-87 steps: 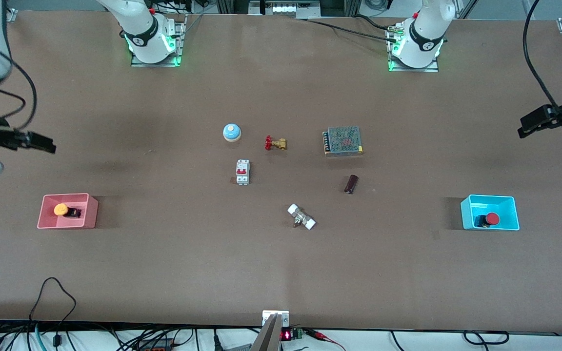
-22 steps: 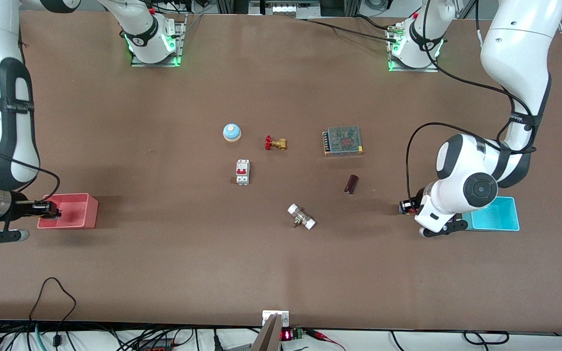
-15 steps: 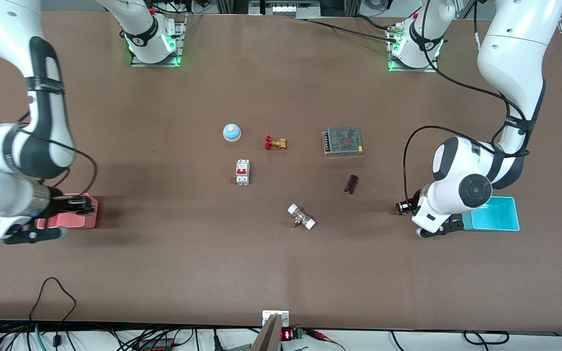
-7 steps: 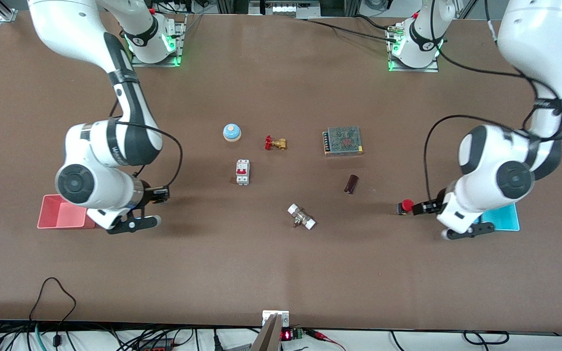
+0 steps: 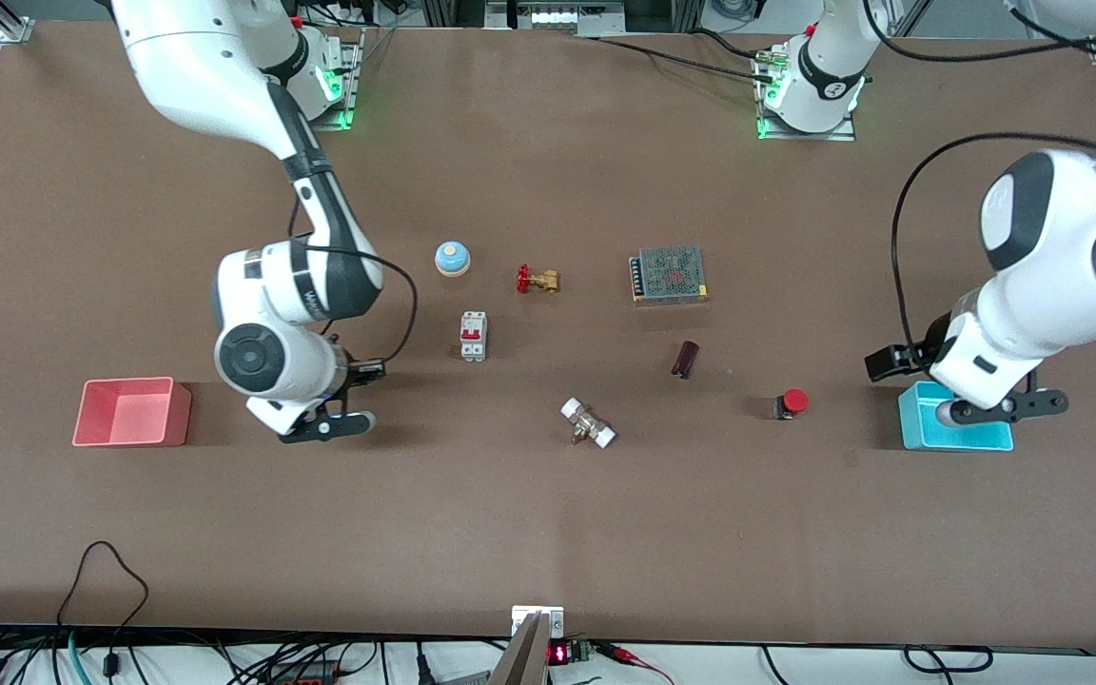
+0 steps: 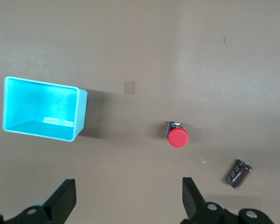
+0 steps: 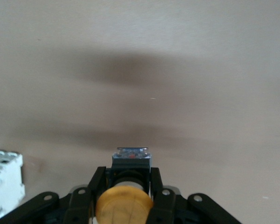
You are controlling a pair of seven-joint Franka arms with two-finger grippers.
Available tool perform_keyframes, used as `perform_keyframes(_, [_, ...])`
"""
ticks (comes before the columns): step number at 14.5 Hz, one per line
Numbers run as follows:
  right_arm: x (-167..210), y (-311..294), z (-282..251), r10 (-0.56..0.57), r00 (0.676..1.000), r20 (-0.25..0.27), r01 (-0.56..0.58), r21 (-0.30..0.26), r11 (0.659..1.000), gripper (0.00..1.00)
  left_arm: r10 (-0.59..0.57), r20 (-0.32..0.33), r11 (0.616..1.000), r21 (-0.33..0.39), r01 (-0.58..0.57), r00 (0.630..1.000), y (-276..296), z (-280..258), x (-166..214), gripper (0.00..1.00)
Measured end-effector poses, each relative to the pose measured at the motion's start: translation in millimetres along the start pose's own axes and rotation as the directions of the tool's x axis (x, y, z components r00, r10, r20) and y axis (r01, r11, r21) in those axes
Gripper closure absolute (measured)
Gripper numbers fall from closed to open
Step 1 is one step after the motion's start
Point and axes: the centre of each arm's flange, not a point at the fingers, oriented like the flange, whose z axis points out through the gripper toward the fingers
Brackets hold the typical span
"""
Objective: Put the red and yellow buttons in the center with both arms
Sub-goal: 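Place the red button beside the cyan box with the left gripper, then carry the yellow button toward the table middle with the right gripper and release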
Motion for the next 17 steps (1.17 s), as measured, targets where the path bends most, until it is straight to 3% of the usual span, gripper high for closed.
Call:
perform_keyframes(5, [-9,-33,33,0.05,0.999,0.012,-0.049,-0.024,0.998,0.57,-0.006,-0.049,1.0,0.008,0.006,0.999,-6,-53,-18,0.0])
perform_keyframes(13, [-12,-24,53,0.076,0.997,-0.003,-0.076,-0.028,0.997,0.56,0.046,-0.04,0.999,0.016,-0.045,0.998,-43,-112,-50,0.0])
perform_keyframes(15, [-13,-22,56,0.08,0.997,-0.002,-0.08,-0.029,0.996,0.53,0.048,-0.034,0.999,0.02,-0.047,0.998,-63,-135,-66,0.0])
perform_keyframes(17, [-14,-21,61,0.084,0.996,0.0,-0.084,-0.03,0.996,0.38,0.043,-0.033,0.999,0.018,-0.042,0.999,-74,-153,-79,0.0])
